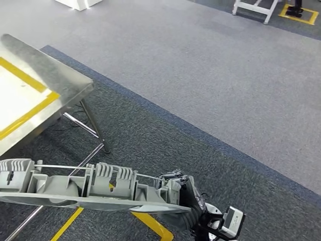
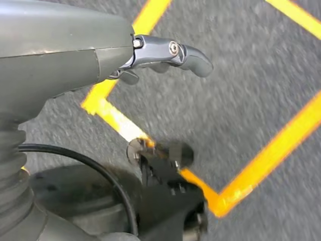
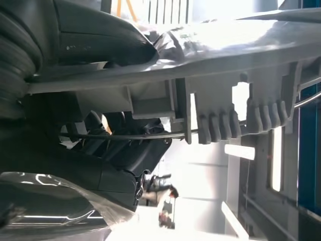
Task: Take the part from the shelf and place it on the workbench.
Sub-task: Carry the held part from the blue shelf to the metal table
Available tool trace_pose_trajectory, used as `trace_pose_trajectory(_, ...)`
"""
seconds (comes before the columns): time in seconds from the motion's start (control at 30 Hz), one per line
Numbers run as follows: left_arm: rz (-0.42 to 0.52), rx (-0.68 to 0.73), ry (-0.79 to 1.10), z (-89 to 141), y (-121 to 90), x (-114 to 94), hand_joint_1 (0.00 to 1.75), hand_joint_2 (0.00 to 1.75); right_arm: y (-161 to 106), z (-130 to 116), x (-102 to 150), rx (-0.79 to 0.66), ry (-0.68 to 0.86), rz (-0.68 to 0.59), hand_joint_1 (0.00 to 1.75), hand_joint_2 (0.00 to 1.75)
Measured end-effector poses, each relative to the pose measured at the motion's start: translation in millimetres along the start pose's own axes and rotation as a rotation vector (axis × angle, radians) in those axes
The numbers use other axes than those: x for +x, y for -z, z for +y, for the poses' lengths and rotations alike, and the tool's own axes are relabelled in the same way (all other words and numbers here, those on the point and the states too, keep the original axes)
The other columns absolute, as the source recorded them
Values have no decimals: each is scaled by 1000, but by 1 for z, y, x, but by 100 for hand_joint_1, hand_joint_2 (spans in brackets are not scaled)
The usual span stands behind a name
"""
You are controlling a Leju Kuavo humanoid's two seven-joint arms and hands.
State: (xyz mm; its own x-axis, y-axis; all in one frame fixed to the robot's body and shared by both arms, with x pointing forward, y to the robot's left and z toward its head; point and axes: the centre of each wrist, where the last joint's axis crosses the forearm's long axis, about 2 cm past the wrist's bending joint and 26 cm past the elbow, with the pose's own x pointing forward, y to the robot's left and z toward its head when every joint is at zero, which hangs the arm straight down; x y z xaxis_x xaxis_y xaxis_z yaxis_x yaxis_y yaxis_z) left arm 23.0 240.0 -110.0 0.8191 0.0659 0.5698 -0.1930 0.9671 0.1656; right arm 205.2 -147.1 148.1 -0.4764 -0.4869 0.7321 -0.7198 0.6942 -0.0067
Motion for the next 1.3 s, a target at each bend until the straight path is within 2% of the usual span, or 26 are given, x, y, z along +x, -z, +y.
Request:
trace_pose_trajectory(0.53, 4, 16, -41, -8, -3, 0, 0, 175, -4, 2, -1, -1, -4, 19, 175, 175)
trace_pose_trajectory(1.3, 3, -38, 17, -7, -1, 3, 0, 175, -5, 3, -4, 33, -11, 49, 175, 175)
